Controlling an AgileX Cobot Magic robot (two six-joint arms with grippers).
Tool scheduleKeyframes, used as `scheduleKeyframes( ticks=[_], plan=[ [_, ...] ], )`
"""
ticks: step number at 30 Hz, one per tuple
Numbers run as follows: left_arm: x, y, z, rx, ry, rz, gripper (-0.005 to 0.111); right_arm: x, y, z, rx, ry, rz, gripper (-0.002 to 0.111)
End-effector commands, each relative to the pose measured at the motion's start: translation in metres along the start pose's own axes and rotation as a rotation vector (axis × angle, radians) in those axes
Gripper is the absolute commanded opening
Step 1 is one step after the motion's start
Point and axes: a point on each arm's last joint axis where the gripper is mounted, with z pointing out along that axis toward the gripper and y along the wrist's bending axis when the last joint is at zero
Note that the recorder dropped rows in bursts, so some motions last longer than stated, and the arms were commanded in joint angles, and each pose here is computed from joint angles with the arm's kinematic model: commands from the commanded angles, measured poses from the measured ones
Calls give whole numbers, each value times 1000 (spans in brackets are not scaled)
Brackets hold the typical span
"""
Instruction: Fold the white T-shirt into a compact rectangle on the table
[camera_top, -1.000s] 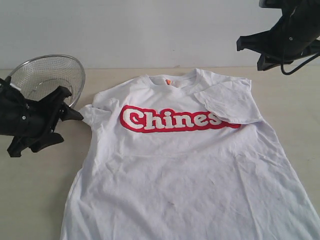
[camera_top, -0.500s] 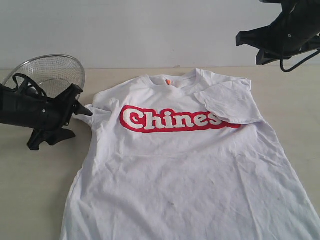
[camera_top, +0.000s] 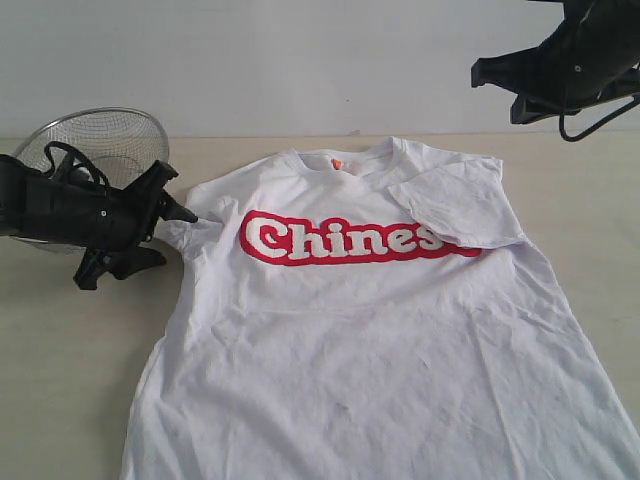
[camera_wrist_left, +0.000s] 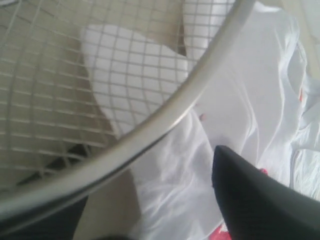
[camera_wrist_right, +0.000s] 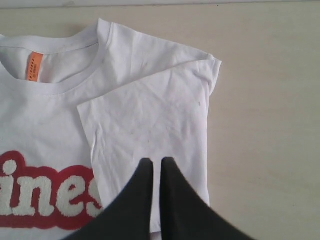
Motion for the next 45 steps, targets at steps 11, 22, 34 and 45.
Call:
scheduleKeyframes(
  ticks=[11, 22, 34, 45],
  plan=[
    [-7, -9, 8, 44, 7, -2, 52, -5, -1, -6, -4, -42, 15, 0],
    [-7, -11, 8, 63, 13, 97, 4, -5, -1, -6, -4, -42, 17, 0],
    [-10, -25, -1, 114, 1, 244, 4, -5, -1, -6, -4, -42, 17, 0],
    [-18, -50, -31, 148, -94, 363, 4, -5, -1, -6, -4, -42, 17, 0]
  ],
)
